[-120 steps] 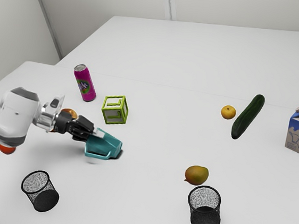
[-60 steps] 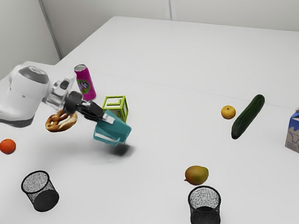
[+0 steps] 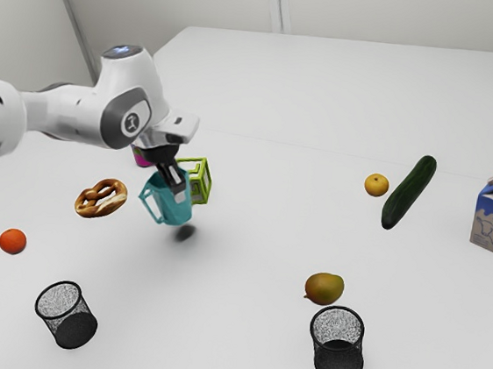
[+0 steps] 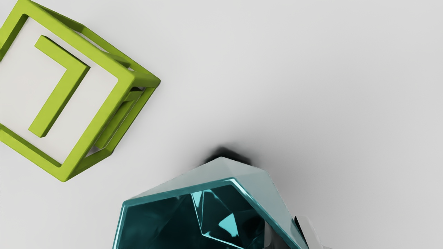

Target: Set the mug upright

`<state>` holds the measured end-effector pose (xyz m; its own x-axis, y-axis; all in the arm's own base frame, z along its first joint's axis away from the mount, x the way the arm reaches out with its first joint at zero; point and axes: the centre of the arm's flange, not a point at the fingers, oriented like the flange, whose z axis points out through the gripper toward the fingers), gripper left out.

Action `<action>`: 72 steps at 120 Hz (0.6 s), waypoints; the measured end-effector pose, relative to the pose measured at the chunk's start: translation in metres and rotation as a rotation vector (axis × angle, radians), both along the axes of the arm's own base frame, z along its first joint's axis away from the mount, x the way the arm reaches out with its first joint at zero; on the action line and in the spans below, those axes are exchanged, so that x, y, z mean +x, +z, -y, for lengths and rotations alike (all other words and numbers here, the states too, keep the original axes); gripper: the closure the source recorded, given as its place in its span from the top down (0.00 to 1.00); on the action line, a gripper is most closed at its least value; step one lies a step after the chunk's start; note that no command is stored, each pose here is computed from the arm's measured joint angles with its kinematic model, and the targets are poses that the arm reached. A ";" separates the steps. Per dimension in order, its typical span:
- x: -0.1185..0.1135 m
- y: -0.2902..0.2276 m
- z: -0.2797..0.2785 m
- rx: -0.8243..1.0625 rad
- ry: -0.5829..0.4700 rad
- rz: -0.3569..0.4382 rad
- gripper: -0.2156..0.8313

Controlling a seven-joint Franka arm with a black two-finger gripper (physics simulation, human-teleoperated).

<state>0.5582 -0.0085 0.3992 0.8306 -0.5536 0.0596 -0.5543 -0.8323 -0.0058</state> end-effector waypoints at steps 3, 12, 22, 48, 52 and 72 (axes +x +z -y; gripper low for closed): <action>-0.002 -0.005 -0.002 0.006 0.028 0.000 0.04; -0.007 -0.017 -0.012 0.014 0.119 -0.001 0.04; -0.015 -0.032 -0.022 0.012 0.220 -0.008 0.04; -0.023 -0.047 -0.022 -0.009 0.396 0.002 0.13; -0.023 -0.047 -0.020 -0.013 0.413 0.004 0.20; -0.022 -0.046 -0.015 -0.027 0.489 0.011 0.51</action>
<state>0.5365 0.0067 0.3531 0.9922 -0.0969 0.0790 -0.0984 -0.9950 0.0154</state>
